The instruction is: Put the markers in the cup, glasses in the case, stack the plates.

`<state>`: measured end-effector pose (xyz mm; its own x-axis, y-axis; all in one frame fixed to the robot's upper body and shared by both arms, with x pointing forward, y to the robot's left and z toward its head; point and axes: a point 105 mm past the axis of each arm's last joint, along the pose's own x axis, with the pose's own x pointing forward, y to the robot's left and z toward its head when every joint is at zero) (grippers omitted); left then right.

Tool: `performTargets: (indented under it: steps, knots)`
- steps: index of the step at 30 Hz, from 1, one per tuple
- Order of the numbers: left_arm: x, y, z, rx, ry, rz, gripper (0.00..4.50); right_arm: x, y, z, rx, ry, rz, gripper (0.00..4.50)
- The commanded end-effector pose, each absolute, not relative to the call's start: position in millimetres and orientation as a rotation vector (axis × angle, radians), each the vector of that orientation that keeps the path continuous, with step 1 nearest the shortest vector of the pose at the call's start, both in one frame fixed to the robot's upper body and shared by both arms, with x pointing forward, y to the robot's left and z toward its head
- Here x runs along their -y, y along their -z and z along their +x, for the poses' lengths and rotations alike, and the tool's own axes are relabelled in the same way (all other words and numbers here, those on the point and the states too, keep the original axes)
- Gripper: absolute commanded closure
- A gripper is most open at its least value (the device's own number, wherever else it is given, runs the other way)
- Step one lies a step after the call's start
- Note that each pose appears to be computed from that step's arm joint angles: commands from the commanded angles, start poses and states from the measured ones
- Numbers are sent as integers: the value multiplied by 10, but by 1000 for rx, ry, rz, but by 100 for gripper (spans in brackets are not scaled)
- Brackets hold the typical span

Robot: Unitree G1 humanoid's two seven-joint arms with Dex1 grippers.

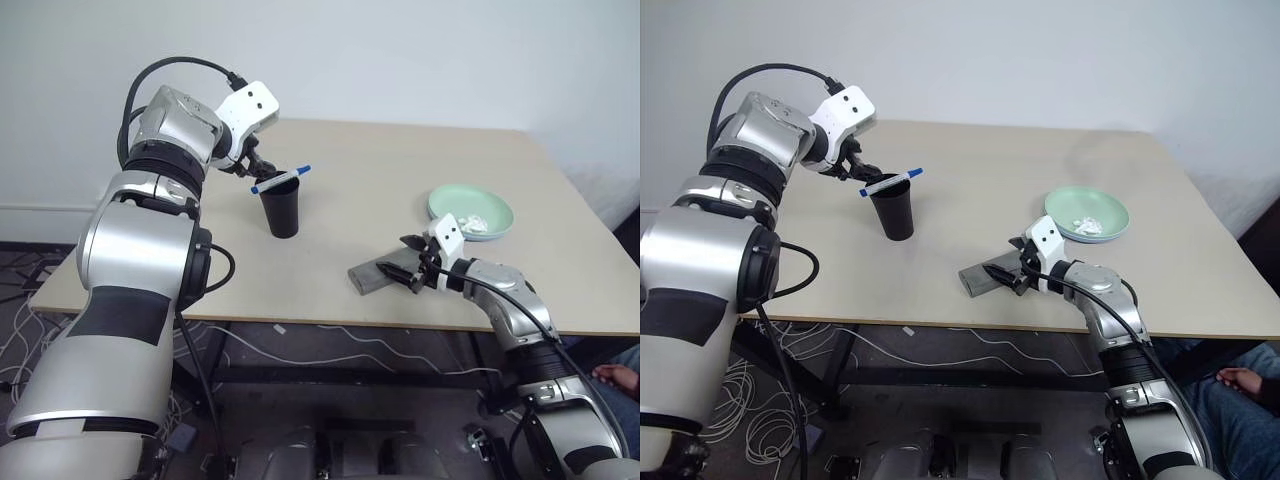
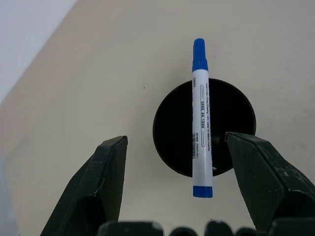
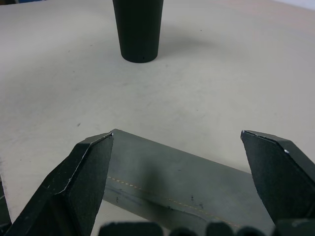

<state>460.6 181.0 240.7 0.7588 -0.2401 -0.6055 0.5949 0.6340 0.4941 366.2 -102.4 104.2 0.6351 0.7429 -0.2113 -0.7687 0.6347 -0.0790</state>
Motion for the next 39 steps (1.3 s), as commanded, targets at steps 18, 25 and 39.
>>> performTargets:
  steps: [18,25,39]
  knots:
    - [-1783,-2235,4650,-498,465,613,114,1093,-1213,3625,-102,-839,-181,0]
    - [-1760,-2179,4652,-499,473,591,197,1103,-1232,3635,-99,-836,-184,0]
    - [-1743,-2071,4658,-504,469,579,327,1118,-1228,3624,-94,-822,-183,0]
